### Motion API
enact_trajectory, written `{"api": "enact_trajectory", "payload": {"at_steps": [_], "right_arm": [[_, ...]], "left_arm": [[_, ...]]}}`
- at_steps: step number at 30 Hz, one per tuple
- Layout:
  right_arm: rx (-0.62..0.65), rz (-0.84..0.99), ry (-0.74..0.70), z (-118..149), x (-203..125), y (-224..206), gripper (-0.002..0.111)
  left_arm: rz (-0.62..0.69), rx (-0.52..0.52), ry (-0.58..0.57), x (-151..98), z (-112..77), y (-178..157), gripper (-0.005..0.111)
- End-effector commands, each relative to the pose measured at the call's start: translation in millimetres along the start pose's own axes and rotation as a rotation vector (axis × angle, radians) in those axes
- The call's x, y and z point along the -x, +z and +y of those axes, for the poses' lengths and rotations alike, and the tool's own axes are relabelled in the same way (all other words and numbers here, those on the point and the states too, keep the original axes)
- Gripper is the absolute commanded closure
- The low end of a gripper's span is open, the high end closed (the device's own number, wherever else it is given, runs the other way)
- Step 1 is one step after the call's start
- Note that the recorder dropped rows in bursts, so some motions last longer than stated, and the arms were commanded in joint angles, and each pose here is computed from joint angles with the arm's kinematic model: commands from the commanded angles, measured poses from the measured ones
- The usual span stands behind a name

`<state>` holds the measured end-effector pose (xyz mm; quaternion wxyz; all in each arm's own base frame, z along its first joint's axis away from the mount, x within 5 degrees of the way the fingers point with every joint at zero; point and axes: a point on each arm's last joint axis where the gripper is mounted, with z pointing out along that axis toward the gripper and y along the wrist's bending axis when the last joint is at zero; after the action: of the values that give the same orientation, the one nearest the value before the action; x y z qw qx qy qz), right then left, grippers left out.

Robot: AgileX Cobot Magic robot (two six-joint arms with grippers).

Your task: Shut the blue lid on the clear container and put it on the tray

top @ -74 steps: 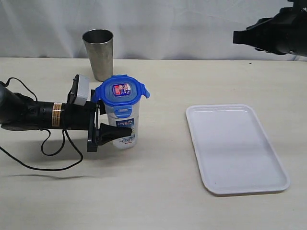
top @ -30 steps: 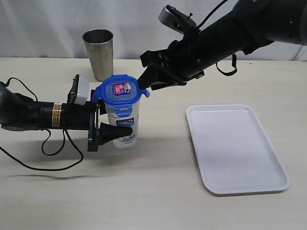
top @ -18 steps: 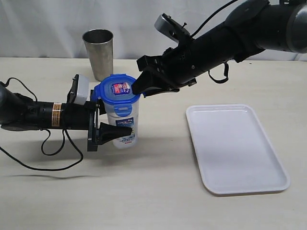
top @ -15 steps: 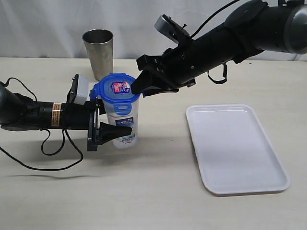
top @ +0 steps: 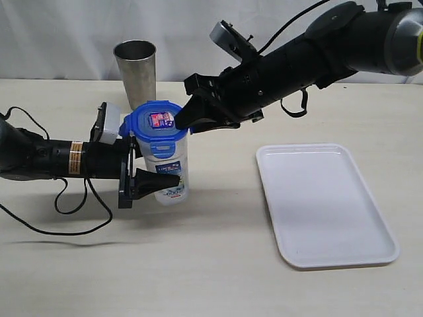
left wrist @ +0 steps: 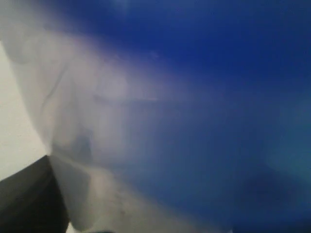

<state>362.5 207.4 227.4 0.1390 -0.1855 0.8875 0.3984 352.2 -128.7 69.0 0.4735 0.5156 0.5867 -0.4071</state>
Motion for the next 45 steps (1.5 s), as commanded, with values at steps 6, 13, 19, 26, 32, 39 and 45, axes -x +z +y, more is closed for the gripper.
{"api": "enact_trajectory", "payload": {"at_steps": [6, 13, 19, 26, 32, 39, 45], "right_arm": [[0.007, 0.173, 0.002, -16.4, -20.2, 30.5, 0.071], [-0.006, 0.163, -0.030, -14.7, -15.8, 26.7, 0.071], [-0.009, 0.140, -0.066, -11.2, -13.0, 22.8, 0.063], [-0.024, 0.078, -0.122, -6.0, -5.6, 5.6, 0.052], [-0.032, 0.034, -0.150, 1.1, -0.7, -15.0, 0.052], [-0.031, -0.002, -0.221, 13.9, 1.7, -29.9, 0.046], [-0.051, -0.079, -0.367, 32.5, 6.0, -51.2, 0.046]], "left_arm": [[0.037, 0.009, 0.001, -4.2, -0.7, 2.8, 0.107], [0.036, 0.011, 0.000, -4.1, -0.5, 2.8, 0.107], [0.035, 0.015, -0.001, -3.9, -0.1, 2.8, 0.107], [0.035, 0.014, -0.001, -3.9, -0.2, 2.8, 0.107], [0.033, 0.018, -0.005, -3.8, 0.2, 2.8, 0.107], [0.031, 0.022, -0.007, -3.6, 0.5, 2.8, 0.107], [0.030, 0.024, -0.007, -3.5, 0.7, 2.8, 0.107]]}}
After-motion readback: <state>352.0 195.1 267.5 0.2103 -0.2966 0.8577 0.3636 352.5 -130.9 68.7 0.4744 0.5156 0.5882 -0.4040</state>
